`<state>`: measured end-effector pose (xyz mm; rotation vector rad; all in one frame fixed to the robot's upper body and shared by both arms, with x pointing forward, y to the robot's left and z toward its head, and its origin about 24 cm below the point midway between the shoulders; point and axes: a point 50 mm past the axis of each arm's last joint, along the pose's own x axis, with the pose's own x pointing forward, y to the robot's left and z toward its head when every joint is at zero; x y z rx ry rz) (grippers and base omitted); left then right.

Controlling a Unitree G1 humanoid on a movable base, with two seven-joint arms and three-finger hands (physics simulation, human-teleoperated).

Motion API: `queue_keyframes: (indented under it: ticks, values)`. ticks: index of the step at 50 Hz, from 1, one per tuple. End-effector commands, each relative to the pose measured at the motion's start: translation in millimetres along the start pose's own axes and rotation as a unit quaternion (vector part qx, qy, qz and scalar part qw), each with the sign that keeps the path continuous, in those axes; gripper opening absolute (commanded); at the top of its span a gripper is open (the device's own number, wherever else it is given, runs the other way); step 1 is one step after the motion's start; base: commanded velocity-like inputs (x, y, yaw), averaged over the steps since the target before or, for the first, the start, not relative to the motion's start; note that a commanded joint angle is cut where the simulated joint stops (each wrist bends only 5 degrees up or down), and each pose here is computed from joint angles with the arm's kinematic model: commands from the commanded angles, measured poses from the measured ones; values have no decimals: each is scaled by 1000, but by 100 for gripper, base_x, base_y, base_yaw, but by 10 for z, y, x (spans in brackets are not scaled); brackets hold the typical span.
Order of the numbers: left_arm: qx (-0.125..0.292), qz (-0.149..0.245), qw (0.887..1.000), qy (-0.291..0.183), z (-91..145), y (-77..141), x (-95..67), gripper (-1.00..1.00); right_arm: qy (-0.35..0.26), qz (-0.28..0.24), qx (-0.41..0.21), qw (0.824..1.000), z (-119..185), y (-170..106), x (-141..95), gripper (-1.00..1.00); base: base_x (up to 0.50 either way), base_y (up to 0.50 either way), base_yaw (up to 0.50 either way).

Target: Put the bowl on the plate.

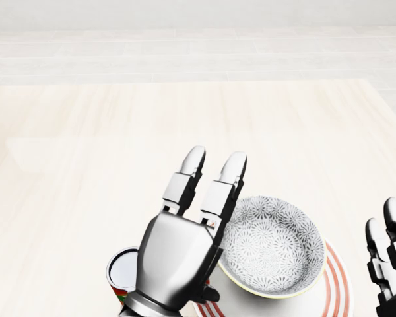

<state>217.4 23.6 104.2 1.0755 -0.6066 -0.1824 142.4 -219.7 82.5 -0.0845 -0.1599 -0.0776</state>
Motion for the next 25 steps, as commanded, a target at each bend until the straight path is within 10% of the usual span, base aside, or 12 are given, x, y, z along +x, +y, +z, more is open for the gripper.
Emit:
queue_keyframes:
  ticks: [1, 25]
  values:
    - [-29, 19, 999, -8, 29, 308, -53, 100, 1, 1, -1, 1000, -1, 14, 2, 100, 0, 0, 0]
    - [-104, 75, 992, 2, -130, 1001, -248, 100, -2, 6, -9, 1000, 26, 84, 33, 100, 0, 0, 0]
